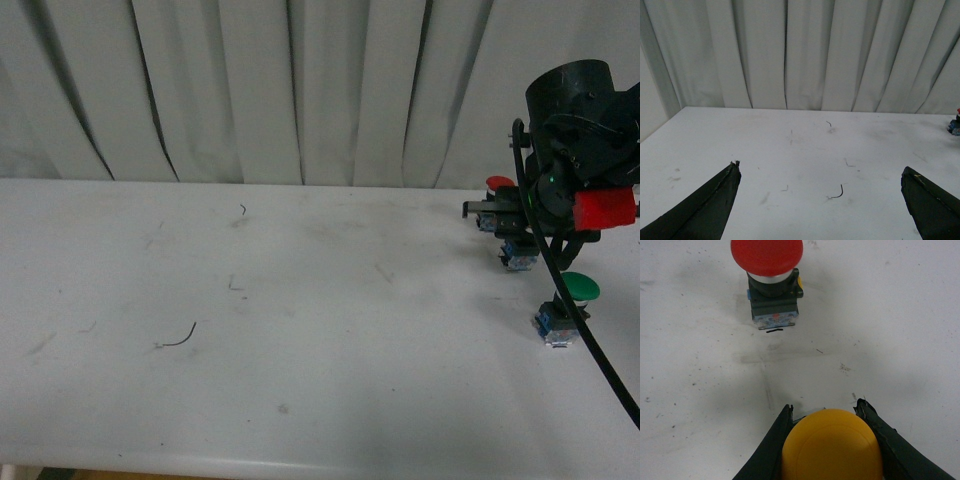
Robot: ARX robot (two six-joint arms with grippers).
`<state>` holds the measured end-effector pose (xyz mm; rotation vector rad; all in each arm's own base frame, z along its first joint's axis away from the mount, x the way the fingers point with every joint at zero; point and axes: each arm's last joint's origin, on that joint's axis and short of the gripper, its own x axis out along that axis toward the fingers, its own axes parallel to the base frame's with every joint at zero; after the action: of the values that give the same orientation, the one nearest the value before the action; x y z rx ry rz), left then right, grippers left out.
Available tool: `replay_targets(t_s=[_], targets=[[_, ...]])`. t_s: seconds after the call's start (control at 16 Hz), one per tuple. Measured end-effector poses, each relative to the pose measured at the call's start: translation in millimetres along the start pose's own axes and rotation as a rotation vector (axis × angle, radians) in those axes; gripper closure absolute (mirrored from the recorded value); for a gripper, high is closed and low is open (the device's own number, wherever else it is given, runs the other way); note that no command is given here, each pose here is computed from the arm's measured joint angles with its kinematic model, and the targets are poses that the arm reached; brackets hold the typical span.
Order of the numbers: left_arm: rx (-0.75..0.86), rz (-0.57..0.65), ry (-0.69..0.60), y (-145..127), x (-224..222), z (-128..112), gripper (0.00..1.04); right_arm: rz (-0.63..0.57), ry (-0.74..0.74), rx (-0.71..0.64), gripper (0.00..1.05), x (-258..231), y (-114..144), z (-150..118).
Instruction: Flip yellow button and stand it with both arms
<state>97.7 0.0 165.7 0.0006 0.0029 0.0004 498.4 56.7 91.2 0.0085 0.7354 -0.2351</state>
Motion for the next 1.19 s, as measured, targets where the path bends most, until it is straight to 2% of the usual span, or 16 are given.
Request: replay_targets(t_s=[0.38,0.44,0.5,0.56,0.63,0.75,0.88,1.07,1.19], targets=[[0.0,0.0,0.0,0,0,0,0.07,-0.008,0.016,-0.008,0.7,4,-1,-7],[0.0,0.0,0.0,0,0,0,0.07,-0.008,0.015,-0.015,0.54,4,-1,-7],[0.0,0.0,0.0,0,0,0,0.07,-0.007,0.012,-0.014,0.19,4,-1,-7],[0.0,0.0,0.0,0,0,0,0.07,-0.007,0.012,-0.014,0.08,4,-1,-7],[0.0,0.0,0.0,0,0,0,0.07,-0.006,0.005,-0.011,0.05,4,-1,-6],[0.0,0.0,0.0,0,0,0,0.07,0.004,-0.026,0.001,0.06,-3,-4,-3],[0.0,0.0,0.0,0,0,0,0.07,0.056,-0.119,0.036,0.06,-28,-13,12],[0.0,0.0,0.0,0,0,0,0.07,0.172,-0.366,0.081,0.06,-99,-35,36],[0.0,0.0,0.0,0,0,0,0.07,0.234,-0.485,0.097,0.06,-147,-57,30]])
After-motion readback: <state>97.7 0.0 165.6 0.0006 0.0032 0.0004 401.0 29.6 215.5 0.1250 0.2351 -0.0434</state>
